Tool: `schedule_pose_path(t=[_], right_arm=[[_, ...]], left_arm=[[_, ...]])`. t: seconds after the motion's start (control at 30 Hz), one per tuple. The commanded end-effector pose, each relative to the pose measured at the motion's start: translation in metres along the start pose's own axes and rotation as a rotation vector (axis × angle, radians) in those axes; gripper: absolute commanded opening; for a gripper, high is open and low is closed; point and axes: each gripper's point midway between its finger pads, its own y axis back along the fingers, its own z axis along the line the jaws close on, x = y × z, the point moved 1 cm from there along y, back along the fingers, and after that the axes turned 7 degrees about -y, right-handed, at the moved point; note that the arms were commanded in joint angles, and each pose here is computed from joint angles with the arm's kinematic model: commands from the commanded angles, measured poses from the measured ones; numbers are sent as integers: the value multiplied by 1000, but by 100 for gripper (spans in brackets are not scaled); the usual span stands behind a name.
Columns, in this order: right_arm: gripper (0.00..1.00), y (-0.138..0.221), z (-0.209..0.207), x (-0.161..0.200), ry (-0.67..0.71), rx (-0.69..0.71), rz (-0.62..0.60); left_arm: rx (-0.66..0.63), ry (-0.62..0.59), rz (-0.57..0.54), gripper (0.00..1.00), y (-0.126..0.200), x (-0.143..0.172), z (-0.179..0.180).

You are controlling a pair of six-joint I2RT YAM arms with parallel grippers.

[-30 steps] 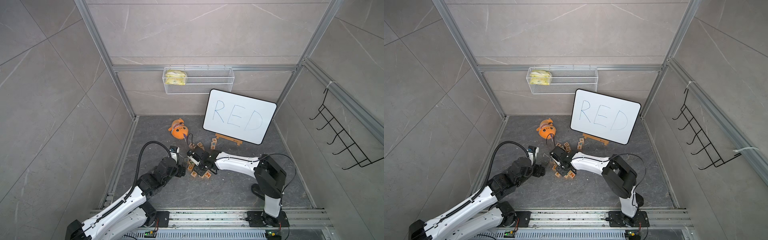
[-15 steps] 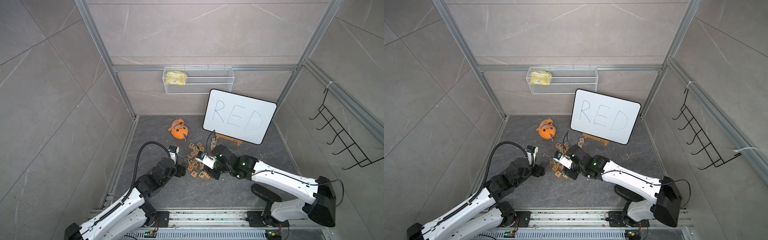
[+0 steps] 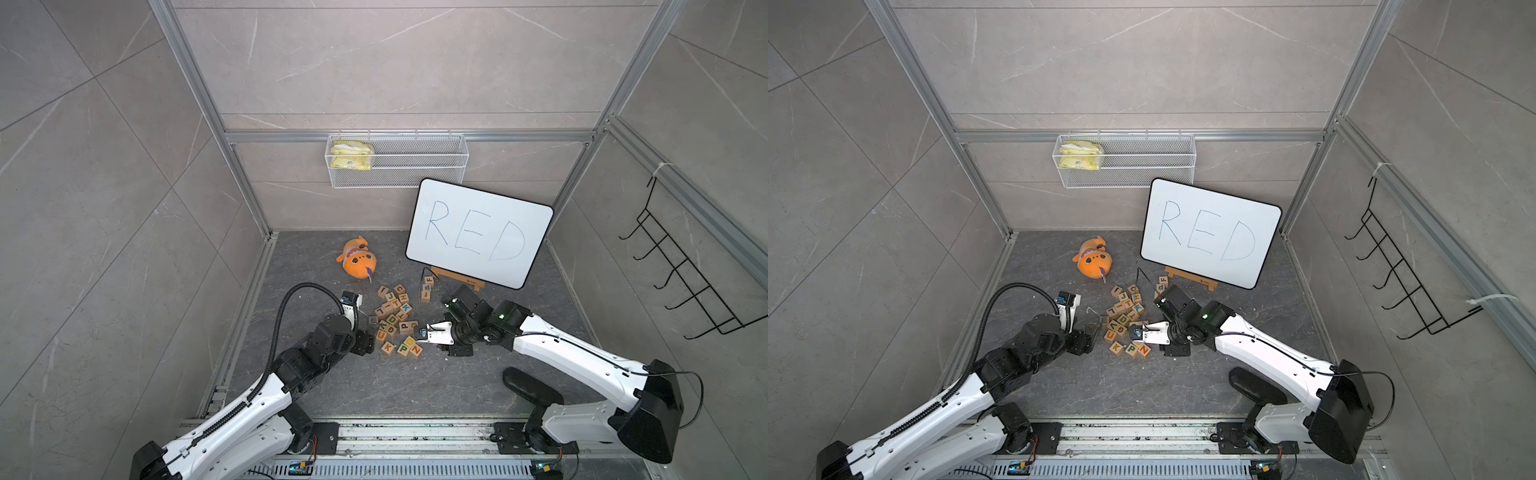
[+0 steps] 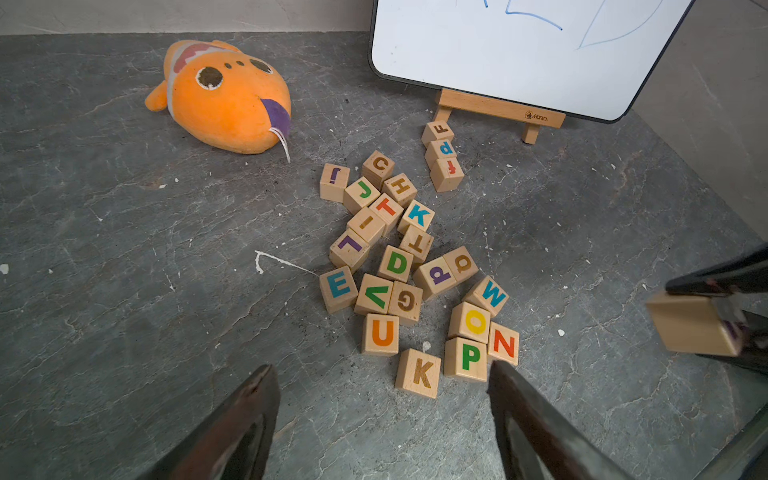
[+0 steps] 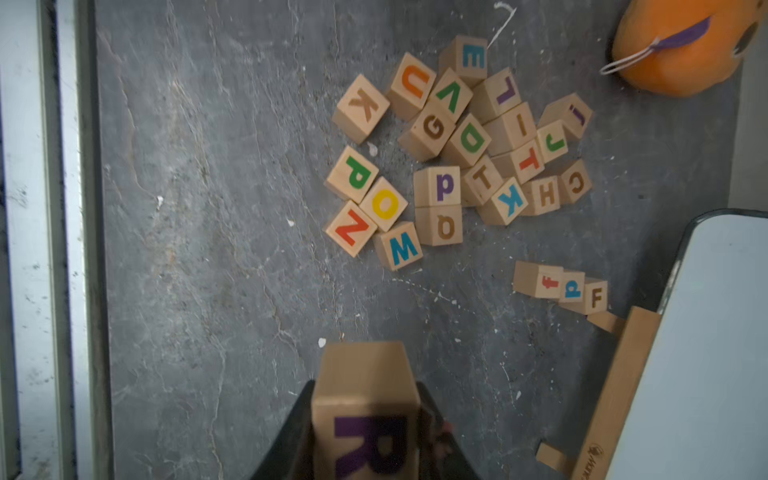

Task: Assemble the uppercase word "red" with letter blocks
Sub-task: Place the letter block at the center of the board.

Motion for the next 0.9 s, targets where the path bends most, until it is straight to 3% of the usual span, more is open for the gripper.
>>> schedule_pose_path(t=[0.0,0.13,0.4,0.7,0.87], right_arm=[[0,-26,1,23,18,-77,24],[0,-54,10,47,56,-120,97],[0,-86,0,53,-4,-189,138],[19,-102,-14,61,-54,-168,131],[22,-107,-12,65,-52,-189,146]], left_arm=[[44,18,-49,82,0,-12,-8],[57,21,-47,82,-1,-12,-10],[73,27,-48,82,-1,-13,-13],[70,29,-56,82,0,-13,-12],[62,27,-50,82,-2,-12,-11]])
